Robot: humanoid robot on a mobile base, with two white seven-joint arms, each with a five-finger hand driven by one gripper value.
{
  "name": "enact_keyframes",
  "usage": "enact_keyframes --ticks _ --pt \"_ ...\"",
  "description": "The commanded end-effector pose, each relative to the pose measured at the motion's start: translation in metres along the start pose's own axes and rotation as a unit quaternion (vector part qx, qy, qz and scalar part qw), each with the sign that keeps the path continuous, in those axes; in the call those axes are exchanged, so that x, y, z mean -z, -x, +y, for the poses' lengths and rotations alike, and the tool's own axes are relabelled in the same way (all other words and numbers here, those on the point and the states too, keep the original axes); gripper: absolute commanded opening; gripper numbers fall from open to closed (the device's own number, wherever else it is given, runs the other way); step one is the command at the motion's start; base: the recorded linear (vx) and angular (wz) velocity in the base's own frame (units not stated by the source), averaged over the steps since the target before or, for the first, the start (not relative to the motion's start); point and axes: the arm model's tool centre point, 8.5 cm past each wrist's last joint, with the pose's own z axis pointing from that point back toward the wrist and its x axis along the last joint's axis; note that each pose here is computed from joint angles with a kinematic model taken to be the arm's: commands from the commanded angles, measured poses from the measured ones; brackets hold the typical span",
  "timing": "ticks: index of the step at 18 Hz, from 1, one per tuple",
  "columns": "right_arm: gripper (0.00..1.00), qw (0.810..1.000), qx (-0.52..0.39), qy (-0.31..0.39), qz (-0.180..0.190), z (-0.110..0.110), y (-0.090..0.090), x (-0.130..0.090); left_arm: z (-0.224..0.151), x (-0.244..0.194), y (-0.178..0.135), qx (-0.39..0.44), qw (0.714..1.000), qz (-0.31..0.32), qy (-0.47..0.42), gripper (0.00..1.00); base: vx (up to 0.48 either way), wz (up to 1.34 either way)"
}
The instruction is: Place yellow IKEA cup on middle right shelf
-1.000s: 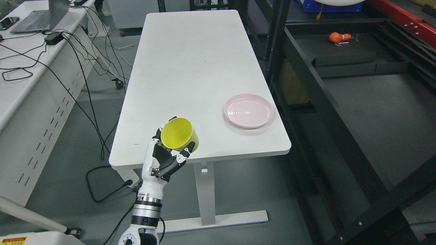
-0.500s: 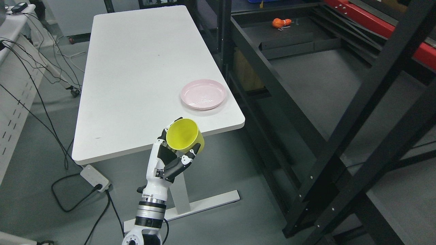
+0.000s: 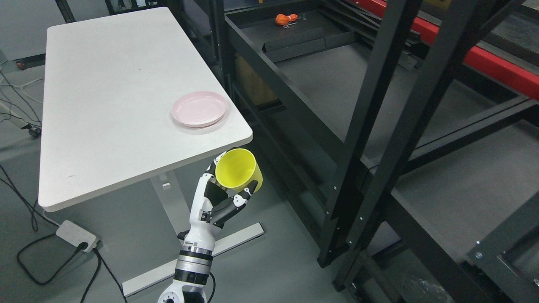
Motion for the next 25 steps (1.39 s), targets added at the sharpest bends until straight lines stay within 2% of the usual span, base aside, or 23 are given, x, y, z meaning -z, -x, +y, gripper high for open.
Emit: enact_keyframes --ticks 1,25 --pt "0.99 0.994 0.003 0.113 0.005 -0.028 0.007 -0.003 -0.01 -0.002 0.003 0.001 1.0 0.008 0.022 0.0 -0.099 -0.33" --pt "0.99 0.994 0.003 0.113 0.005 -0.028 0.007 -0.003 -0.027 -0.001 0.003 -0.008 0.999 0.001 0.044 0.0 -0.122 -0.49"
